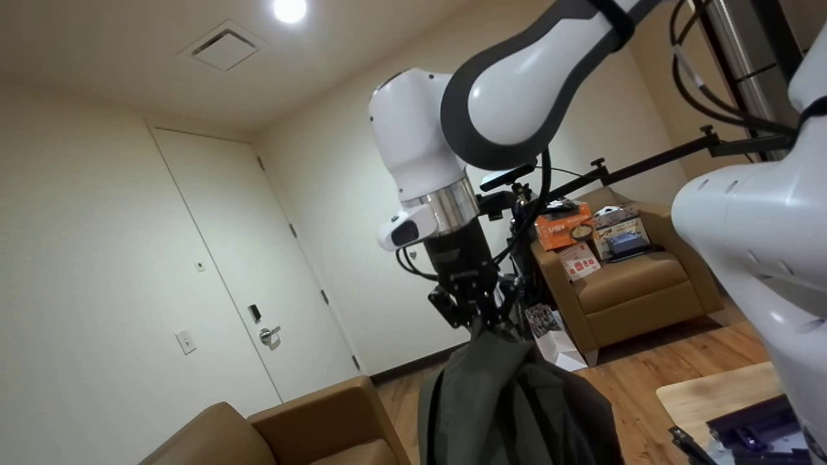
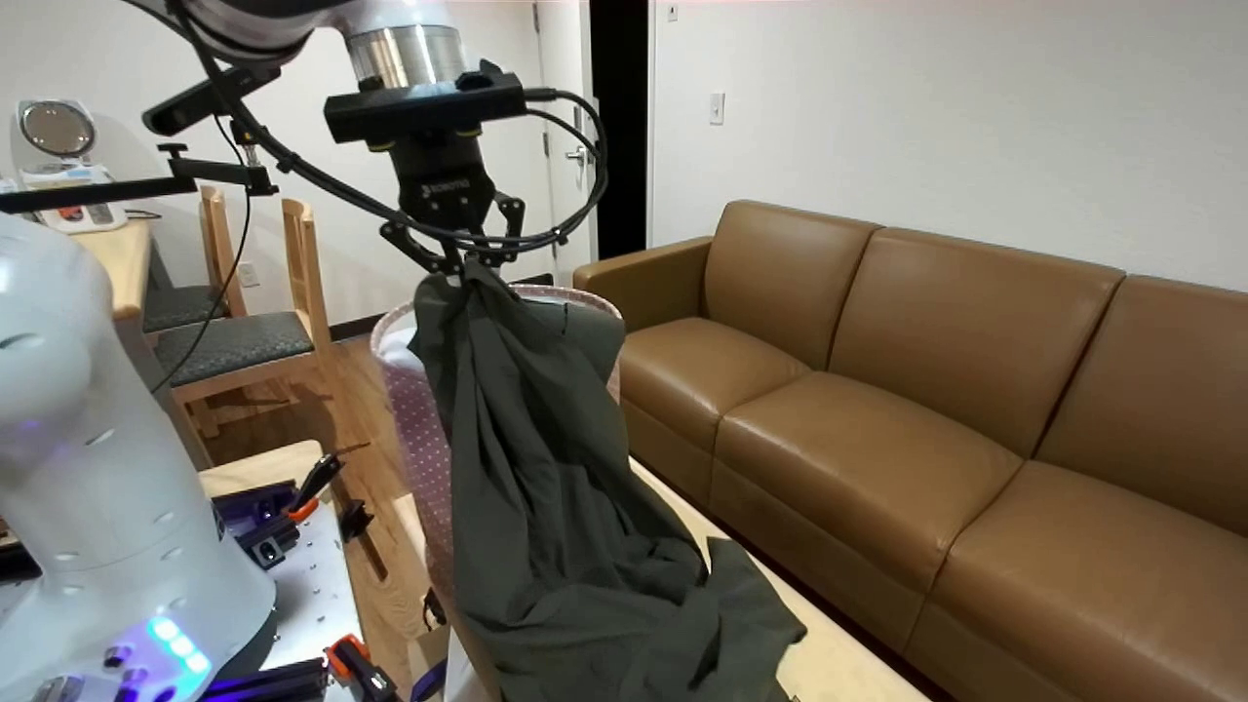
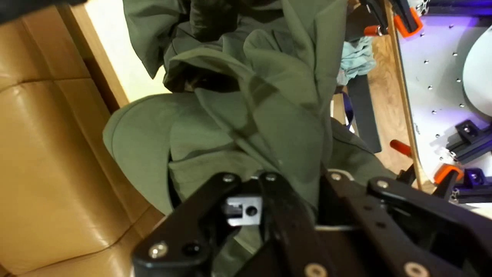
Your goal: Remove three things from the carrier bag and put them on the table
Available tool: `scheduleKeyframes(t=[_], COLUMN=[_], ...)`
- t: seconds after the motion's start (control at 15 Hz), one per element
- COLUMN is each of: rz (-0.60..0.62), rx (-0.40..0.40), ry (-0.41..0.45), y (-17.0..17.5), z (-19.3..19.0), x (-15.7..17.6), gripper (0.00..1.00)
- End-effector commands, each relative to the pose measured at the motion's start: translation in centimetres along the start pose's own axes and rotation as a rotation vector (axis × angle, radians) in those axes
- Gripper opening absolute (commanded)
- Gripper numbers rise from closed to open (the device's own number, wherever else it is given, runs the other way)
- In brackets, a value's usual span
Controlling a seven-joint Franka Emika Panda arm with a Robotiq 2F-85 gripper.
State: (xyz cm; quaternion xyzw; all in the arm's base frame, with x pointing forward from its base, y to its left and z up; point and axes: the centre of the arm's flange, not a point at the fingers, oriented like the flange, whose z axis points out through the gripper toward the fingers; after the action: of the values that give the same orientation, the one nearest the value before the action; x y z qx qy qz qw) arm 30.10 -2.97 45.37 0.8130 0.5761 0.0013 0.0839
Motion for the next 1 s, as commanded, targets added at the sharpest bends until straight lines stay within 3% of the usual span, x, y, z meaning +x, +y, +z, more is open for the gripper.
scheduleKeyframes(t=[0.0, 0.27, 0.67, 0.8, 0.93], rz=[0.176, 0.390, 0.696, 0.770, 0.711], rx=[-0.007, 0.035, 0.163, 0.220, 0.242], ry=[0.067, 0.134, 0.174, 0.184, 0.173], y=[2.5, 6.3, 11.1, 12.6, 14.0], z=[0.1, 2.8, 8.3, 9.5, 10.6], x=[-5.8, -9.8, -18.0, -18.6, -16.2], gripper=[0.06, 0.06, 0.06, 0.06, 0.06])
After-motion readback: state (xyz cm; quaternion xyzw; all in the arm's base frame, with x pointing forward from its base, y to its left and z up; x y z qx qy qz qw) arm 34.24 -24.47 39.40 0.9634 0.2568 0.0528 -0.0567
